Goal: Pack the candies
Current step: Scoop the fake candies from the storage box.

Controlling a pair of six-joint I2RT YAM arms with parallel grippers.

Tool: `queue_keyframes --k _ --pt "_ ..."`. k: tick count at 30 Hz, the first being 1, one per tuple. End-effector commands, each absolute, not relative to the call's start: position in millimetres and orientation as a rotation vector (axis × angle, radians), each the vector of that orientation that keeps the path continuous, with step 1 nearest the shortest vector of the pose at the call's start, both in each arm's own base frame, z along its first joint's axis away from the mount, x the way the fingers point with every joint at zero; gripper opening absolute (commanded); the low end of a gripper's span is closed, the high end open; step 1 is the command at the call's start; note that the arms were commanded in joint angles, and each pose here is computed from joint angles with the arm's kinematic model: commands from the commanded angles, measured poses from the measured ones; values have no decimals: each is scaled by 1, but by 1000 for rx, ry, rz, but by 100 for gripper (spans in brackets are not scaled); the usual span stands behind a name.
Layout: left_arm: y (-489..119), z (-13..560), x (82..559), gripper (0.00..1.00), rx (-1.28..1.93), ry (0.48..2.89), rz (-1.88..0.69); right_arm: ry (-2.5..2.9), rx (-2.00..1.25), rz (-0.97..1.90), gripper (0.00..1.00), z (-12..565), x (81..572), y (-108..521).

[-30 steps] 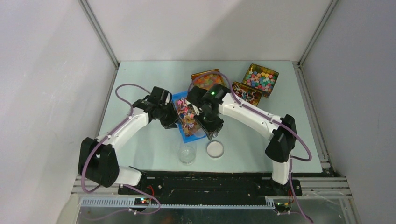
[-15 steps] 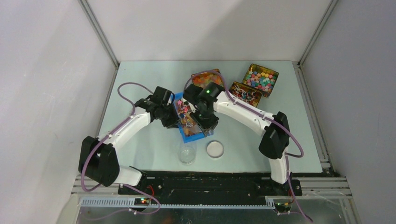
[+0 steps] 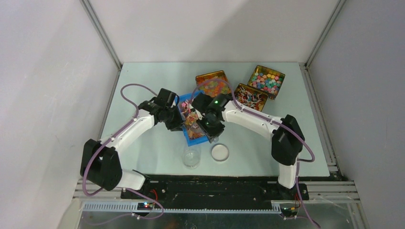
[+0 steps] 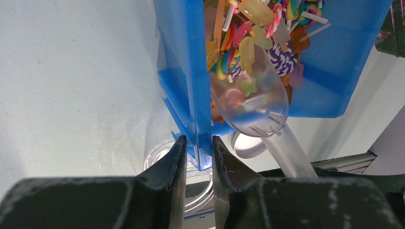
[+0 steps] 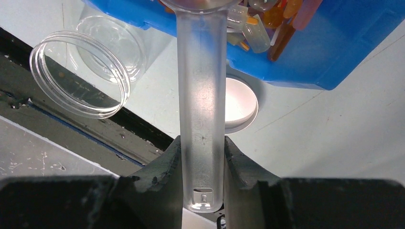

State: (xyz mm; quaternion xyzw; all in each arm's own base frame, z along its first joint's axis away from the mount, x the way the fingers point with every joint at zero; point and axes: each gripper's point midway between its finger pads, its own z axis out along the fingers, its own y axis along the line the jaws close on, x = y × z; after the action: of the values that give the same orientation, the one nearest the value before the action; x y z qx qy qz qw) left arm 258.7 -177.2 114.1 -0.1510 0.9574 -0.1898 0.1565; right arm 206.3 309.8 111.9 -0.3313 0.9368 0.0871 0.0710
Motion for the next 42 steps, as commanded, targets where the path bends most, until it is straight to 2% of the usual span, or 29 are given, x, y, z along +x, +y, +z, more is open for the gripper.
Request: queue_keyframes --k 1,5,9,15,27,37,42 --pt "-182 125 263 21 -385 2722 -556 2729 -903 271 0 128 227 310" --pt "-186 136 266 30 -373 2684 -597 2705 -885 281 0 131 228 310" --pt "-190 150 269 51 -379 2629 -656 2670 -869 302 0 132 230 309" --pt "-191 171 272 69 -414 2548 -736 2631 -868 254 0 121 227 297" --pt "-180 207 275 81 -510 2366 -904 2566 -933 233 0 115 215 295" --pt "-158 231 261 99 -448 2231 -897 2521 -929 232 0 122 207 290" --pt "-150 237 252 100 -404 2207 -874 2509 -930 220 0 123 202 286"
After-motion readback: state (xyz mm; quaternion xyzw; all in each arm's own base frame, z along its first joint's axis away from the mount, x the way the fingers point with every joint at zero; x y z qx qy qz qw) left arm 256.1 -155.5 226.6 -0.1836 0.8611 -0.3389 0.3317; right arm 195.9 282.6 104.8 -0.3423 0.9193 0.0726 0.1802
